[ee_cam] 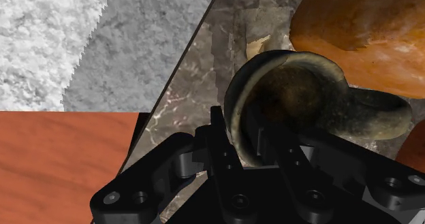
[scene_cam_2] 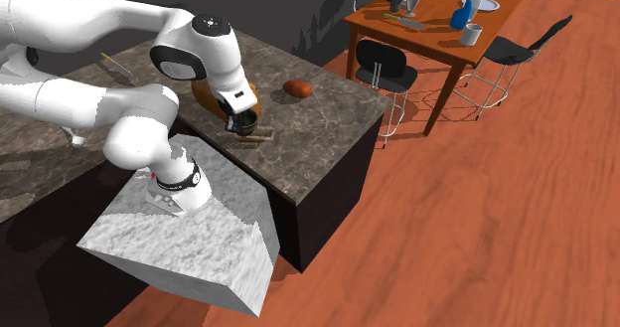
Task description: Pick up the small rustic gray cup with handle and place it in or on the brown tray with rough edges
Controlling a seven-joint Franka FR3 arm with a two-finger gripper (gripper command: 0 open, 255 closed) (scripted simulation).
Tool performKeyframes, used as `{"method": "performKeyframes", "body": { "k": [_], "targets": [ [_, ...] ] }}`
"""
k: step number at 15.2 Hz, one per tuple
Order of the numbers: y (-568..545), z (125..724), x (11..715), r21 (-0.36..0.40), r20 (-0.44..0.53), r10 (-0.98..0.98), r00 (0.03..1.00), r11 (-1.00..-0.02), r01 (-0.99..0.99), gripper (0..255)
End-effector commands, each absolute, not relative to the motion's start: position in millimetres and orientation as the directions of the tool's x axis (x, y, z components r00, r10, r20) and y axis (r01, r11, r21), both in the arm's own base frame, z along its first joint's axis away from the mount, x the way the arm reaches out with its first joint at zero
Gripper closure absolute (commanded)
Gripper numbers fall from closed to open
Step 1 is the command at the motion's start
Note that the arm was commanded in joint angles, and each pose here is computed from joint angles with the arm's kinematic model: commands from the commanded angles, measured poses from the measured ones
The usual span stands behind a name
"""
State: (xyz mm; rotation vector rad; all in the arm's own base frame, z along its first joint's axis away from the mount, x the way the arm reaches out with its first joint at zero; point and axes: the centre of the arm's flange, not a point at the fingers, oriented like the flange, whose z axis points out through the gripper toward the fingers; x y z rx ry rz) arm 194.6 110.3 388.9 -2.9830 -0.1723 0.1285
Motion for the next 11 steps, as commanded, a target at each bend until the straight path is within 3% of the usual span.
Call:
{"method": "performKeyframes", "body": {
  "k": [1, 4, 5, 11],
  "targets": [
    [110.4, 388.2, 194.7, -0.155, -0.076, 0.121, 0.990, -0.982, 0.108, 255],
    [110.4, 388.2, 194.7, -0.155, -0.076, 0.121, 0.990, -0.982, 0.108, 255],
    [110.4, 388.2, 194.7, -0.155, -0.076, 0.121, 0.990, -0.982, 0.108, 0],
    [108.5, 401.2, 195.9, -0.155, -0.076, 0.121, 0.990, -0.982, 0.108, 0]
  ]
}}
